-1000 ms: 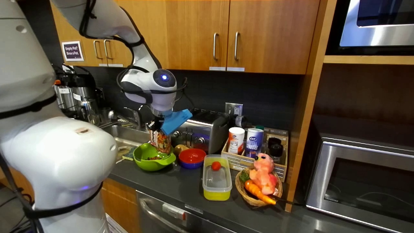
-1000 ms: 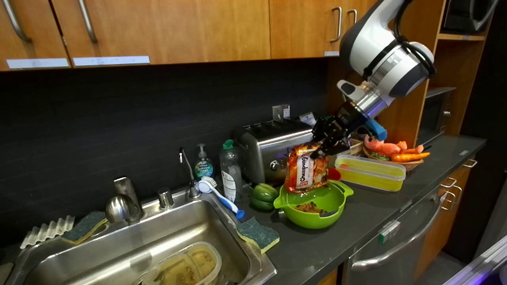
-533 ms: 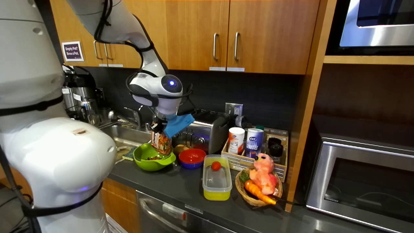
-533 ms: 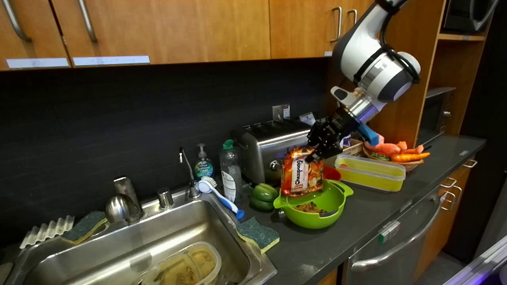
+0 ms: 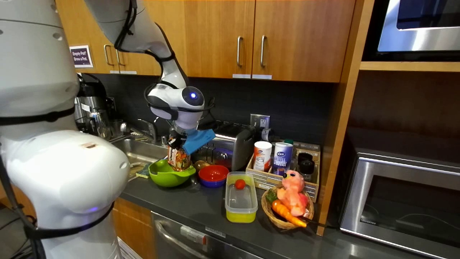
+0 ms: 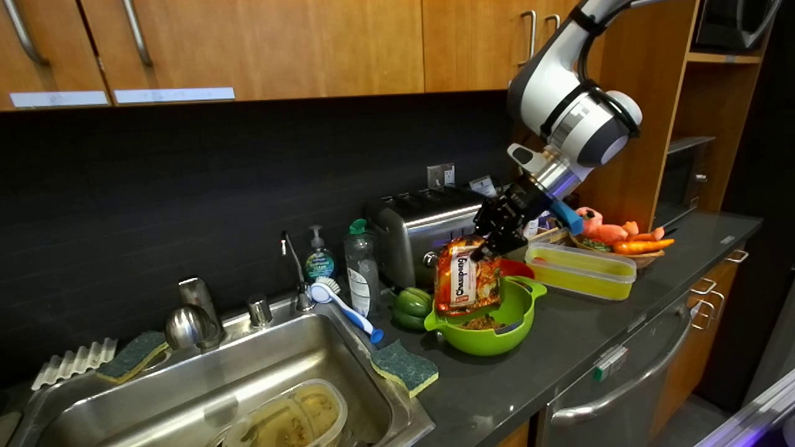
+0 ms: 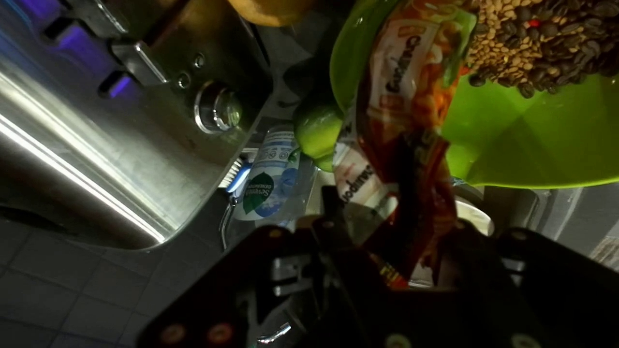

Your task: Pick up the packet in the bowl then put it back inside

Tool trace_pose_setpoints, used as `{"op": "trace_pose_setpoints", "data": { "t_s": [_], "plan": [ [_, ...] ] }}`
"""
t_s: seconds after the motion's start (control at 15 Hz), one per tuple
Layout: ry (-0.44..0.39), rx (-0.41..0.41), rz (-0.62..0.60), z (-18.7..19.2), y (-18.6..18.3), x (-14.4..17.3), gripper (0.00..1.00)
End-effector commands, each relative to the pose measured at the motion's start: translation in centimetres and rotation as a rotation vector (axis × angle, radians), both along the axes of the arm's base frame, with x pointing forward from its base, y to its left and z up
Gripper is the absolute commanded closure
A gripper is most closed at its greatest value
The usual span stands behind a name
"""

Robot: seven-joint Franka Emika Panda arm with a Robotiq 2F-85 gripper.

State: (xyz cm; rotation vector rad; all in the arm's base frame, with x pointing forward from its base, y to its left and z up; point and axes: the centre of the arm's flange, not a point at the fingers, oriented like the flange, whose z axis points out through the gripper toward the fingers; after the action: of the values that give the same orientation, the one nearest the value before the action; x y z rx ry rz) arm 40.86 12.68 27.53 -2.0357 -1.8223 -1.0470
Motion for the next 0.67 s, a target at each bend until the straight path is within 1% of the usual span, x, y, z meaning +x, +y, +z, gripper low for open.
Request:
{"op": "trace_pose_setpoints", "data": {
  "t_s": [0.0,0.2,0.6],
  "plan": [
    [-0.074,-0.021,-0.004,-5.7,0.8,-0.9,0.88],
    [-0.094,-0.051,-0.009,-5.7,1.1,-1.4,0.88],
    [-0.109,-0.086,0.003,-5.4,1.7,-2.2,0.88]
  ]
}}
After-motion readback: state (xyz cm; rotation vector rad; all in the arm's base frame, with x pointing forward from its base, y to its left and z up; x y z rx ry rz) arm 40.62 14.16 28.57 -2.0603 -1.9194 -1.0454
